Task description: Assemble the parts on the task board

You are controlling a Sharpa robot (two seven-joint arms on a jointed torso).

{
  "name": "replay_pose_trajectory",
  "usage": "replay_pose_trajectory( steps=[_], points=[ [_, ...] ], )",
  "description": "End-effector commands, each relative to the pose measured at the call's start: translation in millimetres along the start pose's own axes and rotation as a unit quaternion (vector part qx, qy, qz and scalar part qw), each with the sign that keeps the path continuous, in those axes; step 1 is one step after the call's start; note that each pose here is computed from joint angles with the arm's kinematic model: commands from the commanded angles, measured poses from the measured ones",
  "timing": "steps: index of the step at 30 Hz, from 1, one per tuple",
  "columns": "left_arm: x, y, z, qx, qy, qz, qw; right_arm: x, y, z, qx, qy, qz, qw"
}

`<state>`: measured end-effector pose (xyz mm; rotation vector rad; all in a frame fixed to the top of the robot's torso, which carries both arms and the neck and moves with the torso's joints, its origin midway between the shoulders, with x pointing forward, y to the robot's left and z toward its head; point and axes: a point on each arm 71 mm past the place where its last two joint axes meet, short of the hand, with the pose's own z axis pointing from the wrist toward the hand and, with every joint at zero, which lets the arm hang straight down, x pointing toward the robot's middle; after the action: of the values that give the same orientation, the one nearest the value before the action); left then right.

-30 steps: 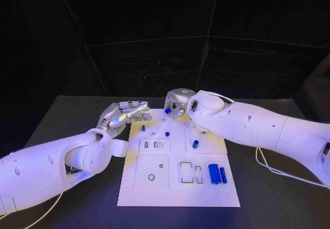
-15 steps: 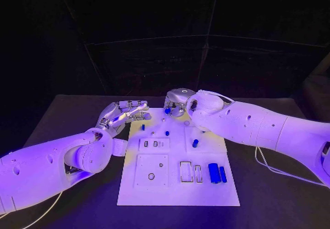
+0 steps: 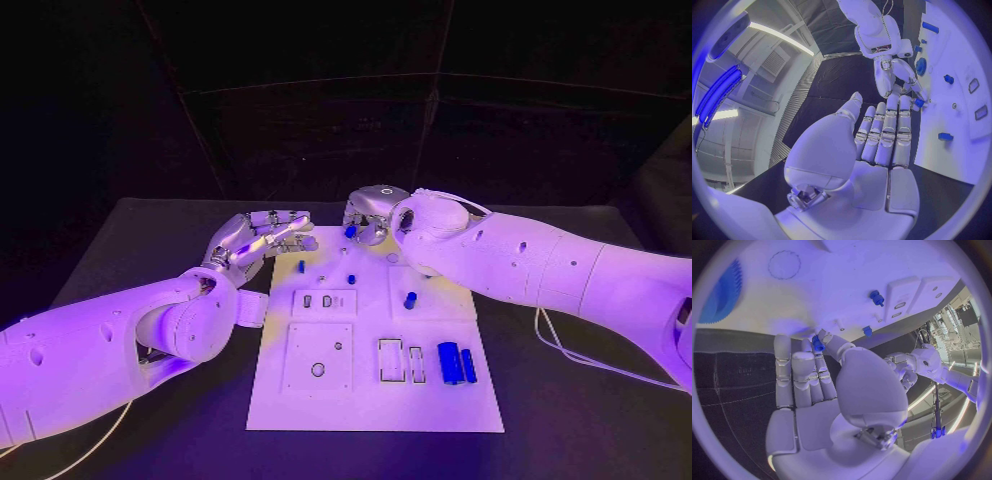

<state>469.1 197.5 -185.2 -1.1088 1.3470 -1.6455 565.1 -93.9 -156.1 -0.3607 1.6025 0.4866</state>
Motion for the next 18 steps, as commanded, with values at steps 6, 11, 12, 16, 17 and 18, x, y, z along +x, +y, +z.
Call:
replay_pose_trajectory(
  steps=[6, 11, 12, 16, 17, 18],
  points=[
    [1.0, -1.4, 0.7, 0.004, 0.005, 0.000, 1.000, -2.1, 1.9, 0.5, -0.005, -0.005, -0.002, 1.000],
    [0.7, -1.4, 0.7, 0.004, 0.005, 0.000, 1.000, -1.7, 1.6, 0.4, -0.005, -0.002, -0.003, 1.000],
    [0.6, -1.4, 0.7, 0.004, 0.005, 0.000, 1.000, -1.7, 1.5, 0.3, -0.005, -0.002, -0.003, 1.000],
    [0.4, -1.4, 0.8, 0.004, 0.004, 0.001, 1.000, -2.8, -0.1, -0.5, -0.003, -0.010, -0.002, 1.000],
    [0.3, -1.4, 0.8, 0.004, 0.004, 0.001, 1.000, -3.5, -1.0, -1.0, -0.002, -0.014, -0.001, 1.000],
    [0.1, -1.4, 0.8, 0.004, 0.004, 0.001, 1.000, -4.2, -1.8, -1.6, -0.001, -0.019, -0.001, 1.000]
  ],
)
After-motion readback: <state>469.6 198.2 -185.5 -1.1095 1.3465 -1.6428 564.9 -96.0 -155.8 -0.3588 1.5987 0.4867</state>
